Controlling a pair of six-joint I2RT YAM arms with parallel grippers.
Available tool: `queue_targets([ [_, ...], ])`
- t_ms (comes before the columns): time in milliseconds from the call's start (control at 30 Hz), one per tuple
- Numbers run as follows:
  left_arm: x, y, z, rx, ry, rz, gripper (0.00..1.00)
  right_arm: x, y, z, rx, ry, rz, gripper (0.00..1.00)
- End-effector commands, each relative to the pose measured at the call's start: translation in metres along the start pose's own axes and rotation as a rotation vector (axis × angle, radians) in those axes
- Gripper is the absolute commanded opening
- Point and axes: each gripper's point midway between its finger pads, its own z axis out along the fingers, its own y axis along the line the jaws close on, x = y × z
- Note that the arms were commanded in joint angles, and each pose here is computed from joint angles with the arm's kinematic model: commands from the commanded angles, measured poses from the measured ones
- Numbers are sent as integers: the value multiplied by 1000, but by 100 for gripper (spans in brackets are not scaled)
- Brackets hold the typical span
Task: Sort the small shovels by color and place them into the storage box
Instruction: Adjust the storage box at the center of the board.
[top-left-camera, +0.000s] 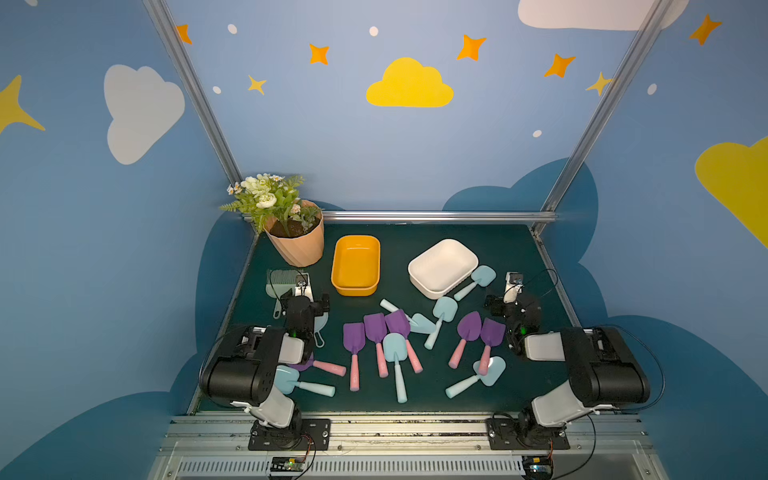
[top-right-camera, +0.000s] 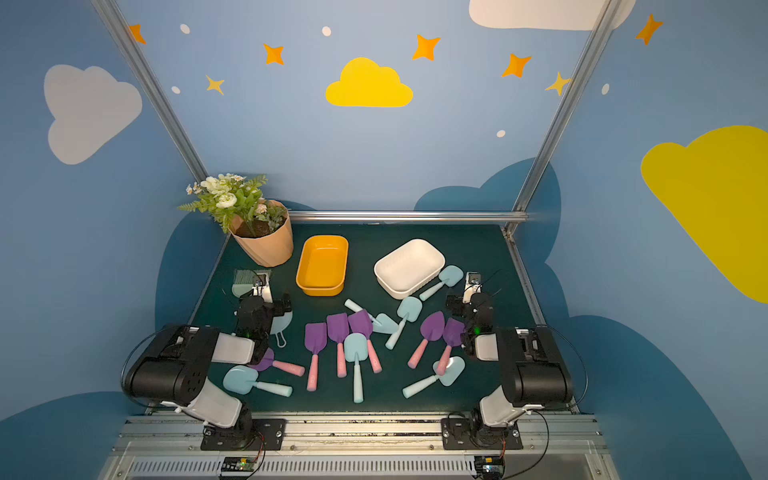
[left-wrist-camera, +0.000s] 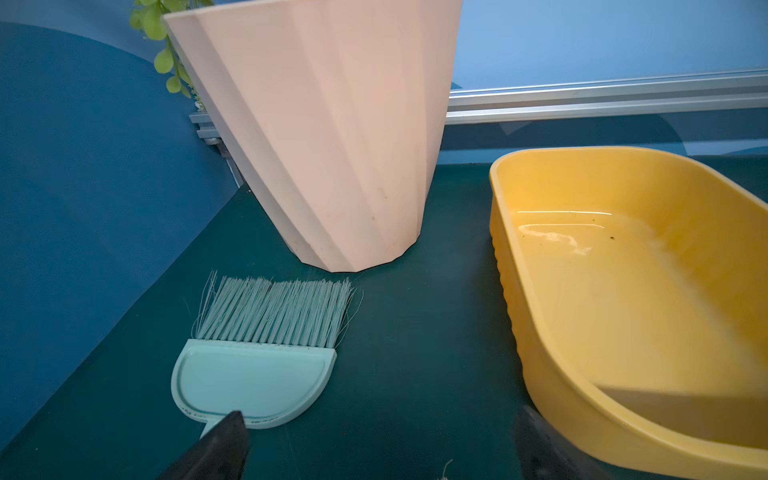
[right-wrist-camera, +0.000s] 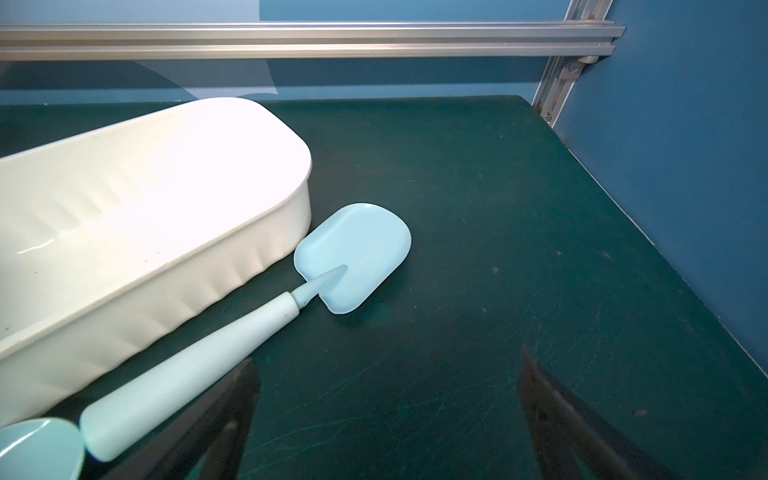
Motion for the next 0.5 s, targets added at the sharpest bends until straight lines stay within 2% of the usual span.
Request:
queue_targets([
  [0, 1, 1, 1, -1, 4, 5, 100, -4, 1, 1, -9, -8, 1, 98],
  [467, 1, 1, 1, -1, 3, 4, 100, -5, 1, 1, -10, -10, 1, 98],
])
